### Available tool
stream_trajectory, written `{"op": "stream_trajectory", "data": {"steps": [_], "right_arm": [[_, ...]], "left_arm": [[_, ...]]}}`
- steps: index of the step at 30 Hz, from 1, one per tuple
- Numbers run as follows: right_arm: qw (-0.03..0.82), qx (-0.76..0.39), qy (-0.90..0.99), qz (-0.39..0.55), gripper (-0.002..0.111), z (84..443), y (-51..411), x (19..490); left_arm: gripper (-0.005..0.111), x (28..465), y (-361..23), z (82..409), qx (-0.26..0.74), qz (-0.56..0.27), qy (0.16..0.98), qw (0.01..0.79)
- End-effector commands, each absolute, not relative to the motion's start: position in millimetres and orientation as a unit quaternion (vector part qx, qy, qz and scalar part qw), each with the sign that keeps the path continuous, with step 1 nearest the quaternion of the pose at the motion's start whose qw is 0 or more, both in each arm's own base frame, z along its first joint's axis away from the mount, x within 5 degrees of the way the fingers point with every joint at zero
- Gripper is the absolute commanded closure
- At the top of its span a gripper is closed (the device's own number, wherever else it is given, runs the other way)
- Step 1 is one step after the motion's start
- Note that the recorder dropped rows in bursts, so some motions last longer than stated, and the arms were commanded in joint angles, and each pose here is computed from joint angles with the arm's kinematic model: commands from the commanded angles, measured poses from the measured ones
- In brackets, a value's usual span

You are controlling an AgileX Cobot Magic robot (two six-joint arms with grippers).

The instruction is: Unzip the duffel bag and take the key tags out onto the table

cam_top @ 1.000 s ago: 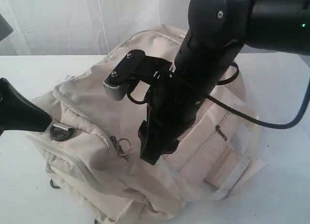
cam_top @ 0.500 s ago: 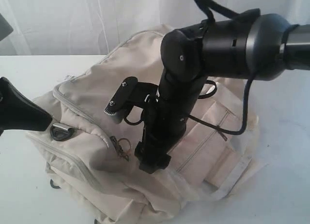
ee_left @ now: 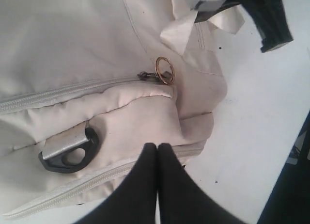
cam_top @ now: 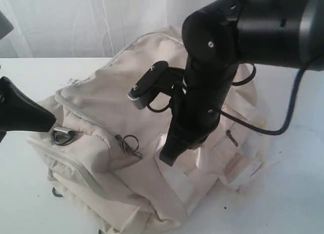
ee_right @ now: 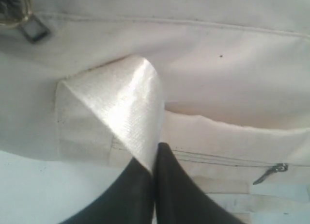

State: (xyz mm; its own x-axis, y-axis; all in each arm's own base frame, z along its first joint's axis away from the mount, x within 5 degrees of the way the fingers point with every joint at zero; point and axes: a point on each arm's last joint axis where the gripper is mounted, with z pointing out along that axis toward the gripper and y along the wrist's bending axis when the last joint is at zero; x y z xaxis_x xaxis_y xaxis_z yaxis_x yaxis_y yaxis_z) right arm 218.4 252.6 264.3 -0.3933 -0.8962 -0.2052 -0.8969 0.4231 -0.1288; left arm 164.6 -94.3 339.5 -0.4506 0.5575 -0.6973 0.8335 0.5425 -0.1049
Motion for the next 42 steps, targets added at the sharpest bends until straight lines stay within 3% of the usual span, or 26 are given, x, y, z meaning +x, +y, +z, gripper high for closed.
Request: {"op": "stream_trajectory", "data": {"steps": [1, 9, 11, 12, 14, 16, 20, 27, 34, 42], "right_arm": [[0.163, -0.520, 0.838, 0.008, 0.107, 296, 239, 209], [0.180, -0.513, 0.839, 0.022, 0.107, 317, 227, 198], [0.178, -0.512, 0.840, 0.025, 0.107, 317, 228, 198], [0.178, -0.508, 0.842, 0.026, 0.107, 317, 228, 198], [0.176, -0.506, 0.844, 0.025, 0.107, 317, 227, 197], [0.173, -0.506, 0.845, 0.024, 0.107, 316, 227, 197], [0.175, -0.509, 0.843, 0.021, 0.107, 317, 227, 198], [0.175, -0.509, 0.842, 0.021, 0.107, 315, 227, 198], [0.178, -0.512, 0.840, 0.023, 0.107, 296, 226, 197], [0.183, -0.510, 0.840, 0.025, 0.107, 299, 224, 195]], "left_arm": [[0.107, 164, -99, 340, 0.411, -0.248, 0.817, 0.318], [0.102, 168, -111, 338, 0.396, -0.325, 0.776, 0.368], [0.085, 172, -117, 338, 0.389, -0.361, 0.764, 0.367], [0.068, 176, -120, 334, 0.384, -0.377, 0.764, 0.356], [0.046, 187, -125, 329, 0.357, -0.399, 0.768, 0.351], [0.042, 200, -129, 325, 0.342, -0.414, 0.760, 0.366], [0.046, 212, -145, 310, 0.336, -0.464, 0.747, 0.336], [0.046, 227, -163, 284, 0.446, -0.355, 0.722, 0.392], [0.046, 228, -161, 277, 0.488, -0.318, 0.716, 0.386], [0.046, 228, -160, 266, 0.492, -0.312, 0.723, 0.372]]}}
